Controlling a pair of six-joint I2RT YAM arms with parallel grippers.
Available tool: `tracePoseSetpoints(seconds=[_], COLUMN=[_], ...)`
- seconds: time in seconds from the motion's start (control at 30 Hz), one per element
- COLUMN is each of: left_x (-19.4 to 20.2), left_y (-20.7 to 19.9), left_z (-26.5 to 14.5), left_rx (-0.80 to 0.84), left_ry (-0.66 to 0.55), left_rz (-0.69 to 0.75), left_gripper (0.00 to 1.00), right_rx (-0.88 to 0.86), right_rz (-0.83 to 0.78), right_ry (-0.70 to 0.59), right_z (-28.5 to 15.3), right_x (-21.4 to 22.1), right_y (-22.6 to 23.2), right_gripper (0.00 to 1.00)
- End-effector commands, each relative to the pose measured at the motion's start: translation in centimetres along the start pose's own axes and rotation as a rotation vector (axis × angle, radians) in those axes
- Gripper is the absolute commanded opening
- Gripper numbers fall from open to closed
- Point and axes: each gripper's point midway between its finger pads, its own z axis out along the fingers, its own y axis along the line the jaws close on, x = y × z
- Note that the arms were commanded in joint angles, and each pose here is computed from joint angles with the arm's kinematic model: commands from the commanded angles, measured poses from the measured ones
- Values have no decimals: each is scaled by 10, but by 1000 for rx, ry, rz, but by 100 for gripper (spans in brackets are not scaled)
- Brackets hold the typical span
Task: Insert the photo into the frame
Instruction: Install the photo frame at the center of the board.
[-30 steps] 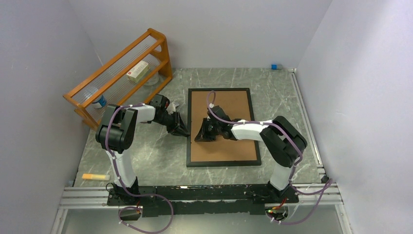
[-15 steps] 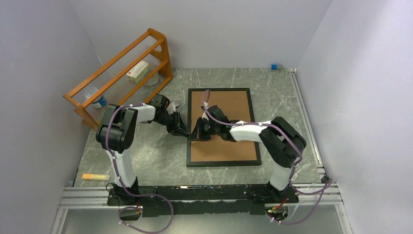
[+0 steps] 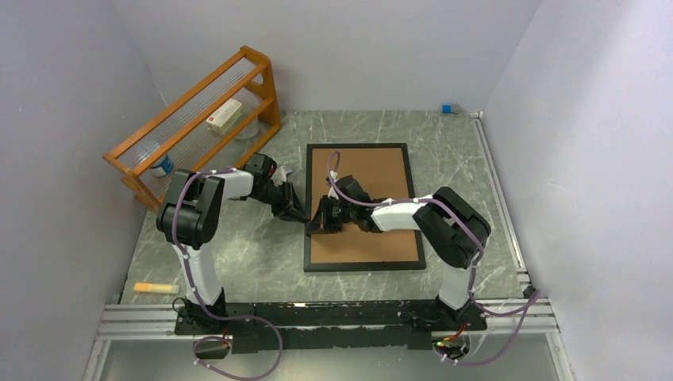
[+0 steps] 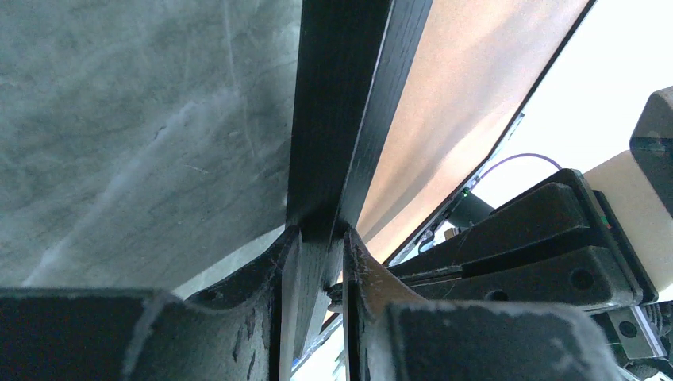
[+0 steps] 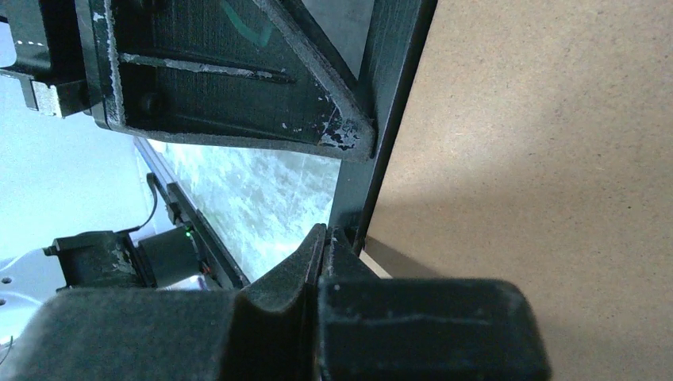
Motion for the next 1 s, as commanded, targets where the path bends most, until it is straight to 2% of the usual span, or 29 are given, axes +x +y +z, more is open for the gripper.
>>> tracePoseSetpoints(seconds=[0.0,0.73,0.97], left_x=[30,30,30], left_y=[85,85,85], left_z=[20,19,20], left_rx=[-320,-323,-324], left_ry=[54,53,54], left_rz=[-57,-55,-56], left_gripper=[15,14,14], right_rx=[92,173,156], right_rz=[5,44,48], right_ry=[0,-20,13], right_z=[3,-10,-7], right_x=[11,15,23], right_y=[-35,-71,-73], right_gripper=[0,0,0])
